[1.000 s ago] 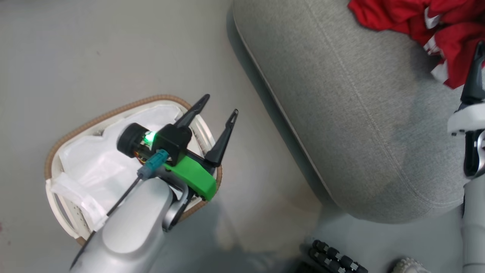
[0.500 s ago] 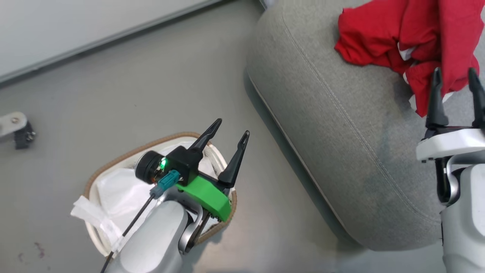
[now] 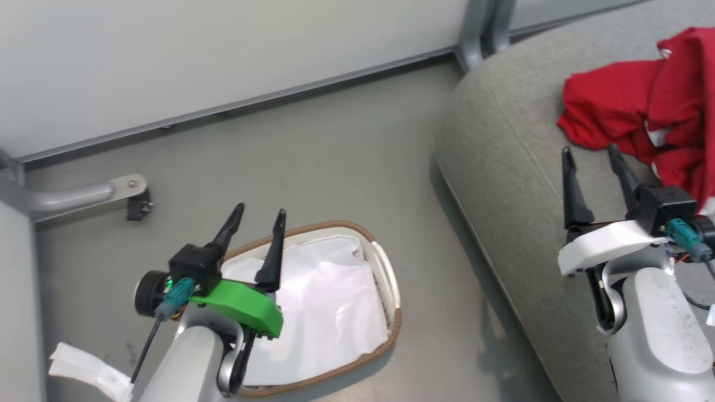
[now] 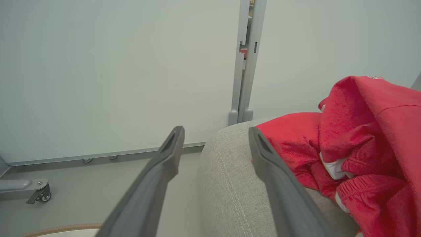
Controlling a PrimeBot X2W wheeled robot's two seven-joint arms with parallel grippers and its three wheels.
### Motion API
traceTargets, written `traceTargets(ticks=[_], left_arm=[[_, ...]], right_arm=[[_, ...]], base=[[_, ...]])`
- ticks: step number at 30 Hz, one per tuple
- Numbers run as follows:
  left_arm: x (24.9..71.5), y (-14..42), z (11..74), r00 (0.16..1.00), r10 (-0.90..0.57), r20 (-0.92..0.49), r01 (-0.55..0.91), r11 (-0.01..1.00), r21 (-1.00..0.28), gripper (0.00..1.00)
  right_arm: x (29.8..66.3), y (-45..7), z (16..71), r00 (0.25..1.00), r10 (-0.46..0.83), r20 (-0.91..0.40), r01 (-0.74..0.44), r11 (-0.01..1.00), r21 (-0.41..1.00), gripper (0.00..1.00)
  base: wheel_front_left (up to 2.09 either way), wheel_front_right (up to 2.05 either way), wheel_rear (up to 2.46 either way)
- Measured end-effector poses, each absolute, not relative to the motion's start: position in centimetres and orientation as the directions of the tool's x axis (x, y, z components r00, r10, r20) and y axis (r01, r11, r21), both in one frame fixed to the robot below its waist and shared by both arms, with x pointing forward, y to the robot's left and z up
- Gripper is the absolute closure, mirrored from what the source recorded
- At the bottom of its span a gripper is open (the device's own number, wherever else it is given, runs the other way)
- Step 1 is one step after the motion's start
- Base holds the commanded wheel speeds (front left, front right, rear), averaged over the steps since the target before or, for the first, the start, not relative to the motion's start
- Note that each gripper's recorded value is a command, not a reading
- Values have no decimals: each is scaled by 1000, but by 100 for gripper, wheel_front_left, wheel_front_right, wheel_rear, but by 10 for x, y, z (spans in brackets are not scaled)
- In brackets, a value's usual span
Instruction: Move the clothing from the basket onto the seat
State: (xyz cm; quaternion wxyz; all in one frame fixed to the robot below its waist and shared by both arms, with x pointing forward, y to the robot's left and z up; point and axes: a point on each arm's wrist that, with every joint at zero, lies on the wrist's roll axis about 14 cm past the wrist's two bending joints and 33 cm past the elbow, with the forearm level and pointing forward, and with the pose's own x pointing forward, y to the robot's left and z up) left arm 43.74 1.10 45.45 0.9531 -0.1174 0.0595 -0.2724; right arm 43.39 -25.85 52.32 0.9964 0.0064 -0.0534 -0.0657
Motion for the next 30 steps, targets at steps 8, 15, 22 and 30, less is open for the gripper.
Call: traceTargets(ticks=[8, 15, 22, 30], left_arm=[[427, 96, 453, 950, -303, -75, 282, 936, -210, 0], [401, 157, 449, 988, -119, -96, 100, 979, -179, 0], [378, 187, 451, 996, -18, -92, 0, 982, -190, 0], [361, 189, 432, 988, -3, -152, -31, 975, -219, 100]], right_arm=[[448, -196, 519, 995, 25, 99, -30, 998, 51, 0], [445, -158, 513, 990, 114, 84, -123, 986, 115, 0], [434, -140, 511, 985, 154, 77, -165, 972, 165, 0], [419, -135, 484, 987, 162, 0, -159, 970, 186, 100]], base=[[0, 0, 0], [0, 0, 0], [0, 0, 0], [0, 0, 0]])
